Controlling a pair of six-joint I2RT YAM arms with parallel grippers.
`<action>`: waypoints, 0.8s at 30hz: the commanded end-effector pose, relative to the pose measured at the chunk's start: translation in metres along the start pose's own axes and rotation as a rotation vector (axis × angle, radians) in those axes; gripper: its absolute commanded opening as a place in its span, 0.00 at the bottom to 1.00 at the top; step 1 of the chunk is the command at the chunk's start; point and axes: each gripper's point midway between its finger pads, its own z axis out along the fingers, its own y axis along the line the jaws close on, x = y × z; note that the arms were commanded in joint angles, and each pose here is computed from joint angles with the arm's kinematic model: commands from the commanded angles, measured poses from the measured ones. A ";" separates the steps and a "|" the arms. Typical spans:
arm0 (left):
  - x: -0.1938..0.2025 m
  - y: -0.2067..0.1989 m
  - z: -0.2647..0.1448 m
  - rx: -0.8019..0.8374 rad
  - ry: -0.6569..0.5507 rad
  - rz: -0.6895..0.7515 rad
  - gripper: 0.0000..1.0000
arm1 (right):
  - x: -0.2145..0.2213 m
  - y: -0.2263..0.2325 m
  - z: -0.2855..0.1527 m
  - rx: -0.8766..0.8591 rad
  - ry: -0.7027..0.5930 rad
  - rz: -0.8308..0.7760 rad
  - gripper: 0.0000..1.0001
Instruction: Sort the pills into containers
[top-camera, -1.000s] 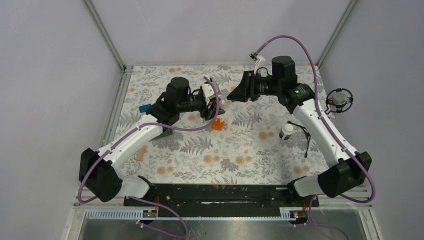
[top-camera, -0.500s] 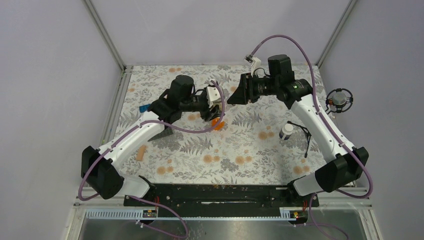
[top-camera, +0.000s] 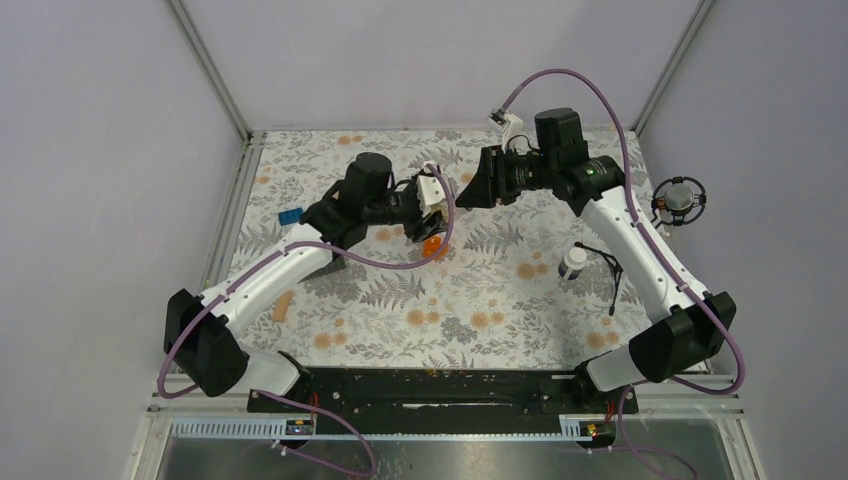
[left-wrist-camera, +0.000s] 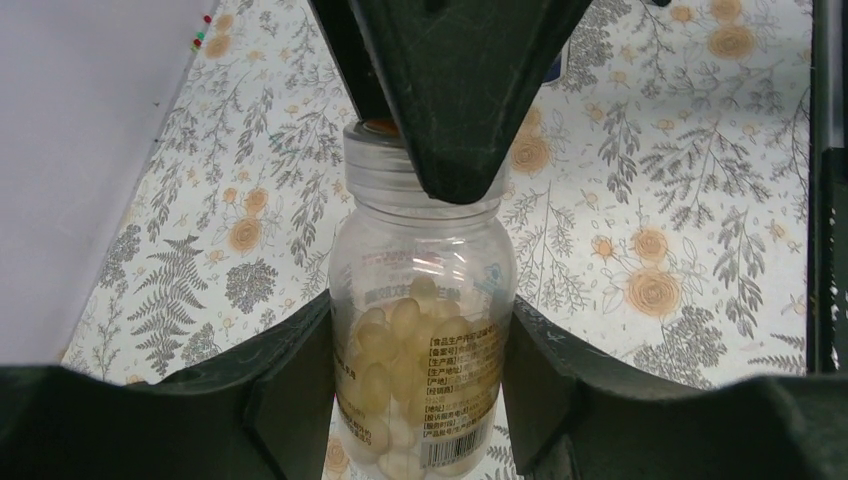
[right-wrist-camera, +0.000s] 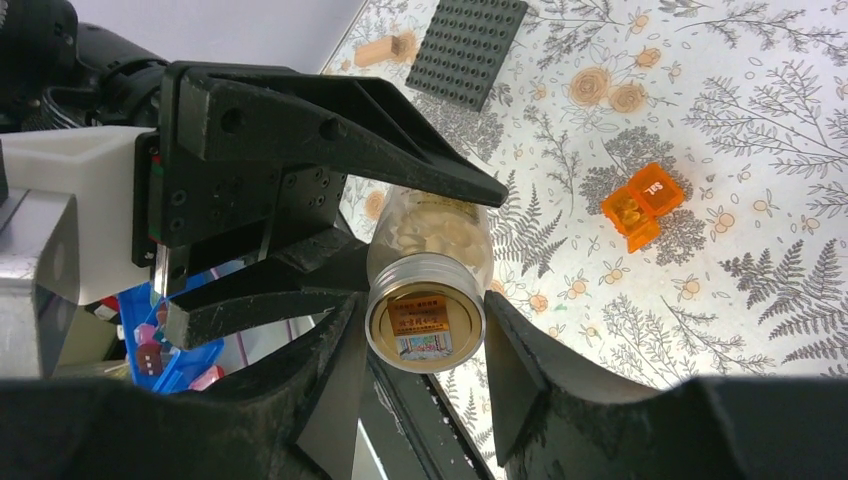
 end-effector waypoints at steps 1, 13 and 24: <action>-0.056 0.015 0.001 -0.095 -0.200 0.089 0.00 | 0.002 0.013 0.014 -0.043 0.017 0.035 0.42; -0.076 0.037 0.010 -0.253 -0.324 0.068 0.00 | 0.007 -0.029 0.027 0.276 0.044 0.273 0.45; -0.053 0.019 0.013 -0.214 -0.322 -0.020 0.00 | -0.022 -0.015 0.018 0.260 -0.073 0.302 0.72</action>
